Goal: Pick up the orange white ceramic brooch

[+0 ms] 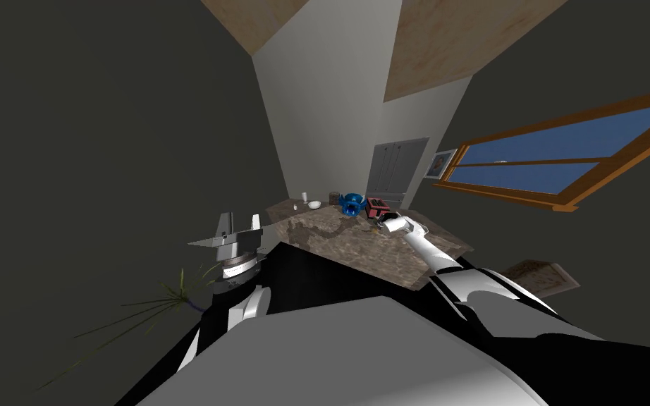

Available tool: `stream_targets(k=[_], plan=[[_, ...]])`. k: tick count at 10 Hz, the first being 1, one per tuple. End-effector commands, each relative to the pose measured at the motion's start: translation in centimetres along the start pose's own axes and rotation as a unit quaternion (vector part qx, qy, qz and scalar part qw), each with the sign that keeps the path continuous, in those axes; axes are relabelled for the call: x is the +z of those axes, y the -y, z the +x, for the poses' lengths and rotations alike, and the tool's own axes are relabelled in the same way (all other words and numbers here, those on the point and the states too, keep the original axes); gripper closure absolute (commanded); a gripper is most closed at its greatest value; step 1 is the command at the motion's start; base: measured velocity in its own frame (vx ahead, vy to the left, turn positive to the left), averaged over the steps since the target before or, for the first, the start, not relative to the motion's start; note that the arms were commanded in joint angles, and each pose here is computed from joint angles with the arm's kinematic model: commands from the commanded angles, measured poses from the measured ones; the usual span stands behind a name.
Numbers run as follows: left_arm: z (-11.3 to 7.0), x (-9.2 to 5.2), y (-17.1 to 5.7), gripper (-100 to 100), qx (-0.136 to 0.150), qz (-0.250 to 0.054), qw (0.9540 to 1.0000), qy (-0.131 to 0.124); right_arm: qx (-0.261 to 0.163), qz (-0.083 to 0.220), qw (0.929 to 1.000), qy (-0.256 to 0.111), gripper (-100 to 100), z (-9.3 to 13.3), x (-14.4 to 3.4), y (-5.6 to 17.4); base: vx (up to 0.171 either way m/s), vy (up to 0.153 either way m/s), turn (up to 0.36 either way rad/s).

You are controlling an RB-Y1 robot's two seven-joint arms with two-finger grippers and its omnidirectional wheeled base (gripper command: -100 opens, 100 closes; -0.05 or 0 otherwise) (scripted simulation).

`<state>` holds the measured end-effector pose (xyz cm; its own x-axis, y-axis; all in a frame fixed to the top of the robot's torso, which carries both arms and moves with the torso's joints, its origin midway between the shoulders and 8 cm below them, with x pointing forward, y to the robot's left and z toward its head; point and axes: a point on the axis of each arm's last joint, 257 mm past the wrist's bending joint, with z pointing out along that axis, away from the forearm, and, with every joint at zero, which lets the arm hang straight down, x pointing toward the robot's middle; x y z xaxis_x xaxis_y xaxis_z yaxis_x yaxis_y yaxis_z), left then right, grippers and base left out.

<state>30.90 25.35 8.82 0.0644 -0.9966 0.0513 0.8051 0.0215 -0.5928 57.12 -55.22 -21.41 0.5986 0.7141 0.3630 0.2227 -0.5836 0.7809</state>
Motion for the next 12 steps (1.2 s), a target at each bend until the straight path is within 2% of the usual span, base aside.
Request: stream_targets(k=[1, 2, 3, 4, 5, 6, 7, 8, 9, 10, 11, 12], plan=[[0.0, 0.0, 0.0, 0, 0.000, 0.000, 1.0000, 0.000, 0.036, 0.009, 0.9990, 0.025, -100, -1.1, 0.3, -1.1, 0.066, 0.051, -0.088], [0.0, 0.0, 0.0, 0, 0.000, 0.000, 1.0000, 0.000, 0.038, 0.019, 0.9981, 0.044, -100, -2.4, 0.5, -0.4, 0.074, 0.063, -0.057], [0.0, 0.0, 0.0, 0, 0.000, 0.000, 1.0000, 0.000, 0.074, 0.022, 0.9953, 0.058, -100, -3.0, 0.6, -1.5, 0.096, 0.058, -0.091], [0.0, 0.0, 0.0, 0, 0.000, 0.000, 1.0000, 0.000, 0.076, 0.034, 0.9933, 0.079, -100, -4.5, 0.6, -0.7, 0.084, 0.048, -0.047], [0.0, 0.0, 0.0, 0, 0.000, 0.000, 1.0000, 0.000, 0.110, 0.037, 0.9895, 0.087, -100, -4.3, 0.5, -1.7, 0.094, 0.063, -0.080], [0.0, 0.0, 0.0, 0, 0.000, 0.000, 1.0000, 0.000, 0.113, 0.050, 0.9861, 0.111, -100, -6.0, 0.5, -0.7, 0.084, 0.045, -0.045], [0.0, 0.0, 0.0, 0, 0.000, 0.000, 1.0000, 0.000, 0.114, 0.053, 0.9851, 0.117, -100, -6.6, 0.6, -0.5, 0.035, 0.015, 0.004], [0.0, 0.0, 0.0, 0, 0.000, 0.000, 1.0000, 0.000, 0.150, 0.064, 0.9772, 0.137, -100, -7.3, 0.3, -0.7, 0.068, 0.023, -0.080], [0.0, 0.0, 0.0, 0, 0.000, 0.000, 1.0000, 0.000, 0.152, 0.070, 0.9743, 0.150, -100, -8.4, 0.3, -0.1, 0.085, 0.037, -0.056], [0.0, 0.0, 0.0, 0, 0.000, 0.000, 1.0000, 0.000, 0.188, 0.079, 0.9651, 0.165, -100, -8.9, 0.2, -0.3, 0.125, 0.045, -0.083], [0.0, 0.0, 0.0, 0, 0.000, 0.000, 1.0000, 0.000, 0.190, 0.089, 0.9607, 0.182, -100, -10.0, 0.0, 0.5, 0.098, 0.047, -0.041], [0.0, 0.0, 0.0, 0, 0.000, 0.000, 1.0000, 0.000, 0.222, 0.098, 0.9505, 0.194, -100, -10.1, -0.3, 0.5, 0.091, 0.041, -0.093]])
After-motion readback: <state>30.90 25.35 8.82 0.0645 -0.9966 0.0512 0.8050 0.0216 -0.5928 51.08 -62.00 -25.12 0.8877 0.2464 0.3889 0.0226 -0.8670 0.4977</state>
